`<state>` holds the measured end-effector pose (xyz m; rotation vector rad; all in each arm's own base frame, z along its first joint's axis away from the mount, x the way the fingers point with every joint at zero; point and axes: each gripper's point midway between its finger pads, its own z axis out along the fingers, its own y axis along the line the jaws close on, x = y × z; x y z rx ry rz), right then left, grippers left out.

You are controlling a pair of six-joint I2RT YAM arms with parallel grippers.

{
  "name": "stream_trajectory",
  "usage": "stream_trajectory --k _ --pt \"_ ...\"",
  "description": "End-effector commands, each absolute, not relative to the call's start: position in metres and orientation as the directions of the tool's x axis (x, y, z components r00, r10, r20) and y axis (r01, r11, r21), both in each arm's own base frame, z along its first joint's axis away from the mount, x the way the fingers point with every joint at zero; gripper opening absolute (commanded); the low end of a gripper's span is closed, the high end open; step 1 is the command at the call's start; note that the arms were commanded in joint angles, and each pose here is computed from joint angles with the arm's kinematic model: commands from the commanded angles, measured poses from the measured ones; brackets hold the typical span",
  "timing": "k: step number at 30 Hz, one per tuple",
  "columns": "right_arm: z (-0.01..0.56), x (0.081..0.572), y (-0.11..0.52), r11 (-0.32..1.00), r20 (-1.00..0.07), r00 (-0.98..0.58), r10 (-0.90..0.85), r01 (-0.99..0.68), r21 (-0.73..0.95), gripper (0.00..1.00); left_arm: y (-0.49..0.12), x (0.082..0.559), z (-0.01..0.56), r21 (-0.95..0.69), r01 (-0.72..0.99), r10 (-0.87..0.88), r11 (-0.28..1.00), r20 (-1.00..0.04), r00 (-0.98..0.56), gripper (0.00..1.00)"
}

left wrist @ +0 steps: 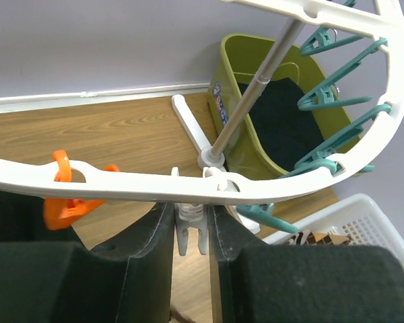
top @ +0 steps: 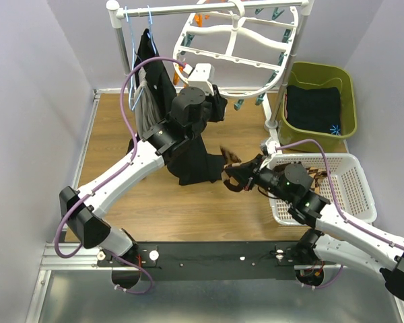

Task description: Remove the socks clipped to the hanger

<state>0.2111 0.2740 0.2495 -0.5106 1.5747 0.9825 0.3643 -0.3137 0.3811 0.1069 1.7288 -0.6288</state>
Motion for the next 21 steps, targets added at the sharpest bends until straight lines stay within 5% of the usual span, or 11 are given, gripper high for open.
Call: stream_trajectory --k 1,10,16,21 --pt "0.227 0.215 0.258 0.637 -0.933 -0.31 0.183 -0.685 0.353 0.01 -0.309 0.351 0.412 -0.391 0.45 -0.325 0.803 -0.92 -0.219 0.0" --pt "0.207 0.277 0.171 0.973 -0.928 -0.344 0.141 -0.123 0.193 0.01 -0.314 0.331 0.418 -0.4 0.526 -0.32 0.751 -0.917 -0.24 0.0" --pt "0.237 0.294 0.135 0.981 -0.938 -0.291 0.188 0.001 0.196 0.01 -0.308 0.32 0.427 -0.404 0.547 -0.331 0.733 -0.915 -0.233 0.02" --pt "0.244 0.318 0.079 0.965 -0.917 -0.311 0.251 0.154 0.212 0.01 -0.305 0.313 0.434 -0.406 0.562 -0.34 0.72 -0.913 -0.225 0.18"
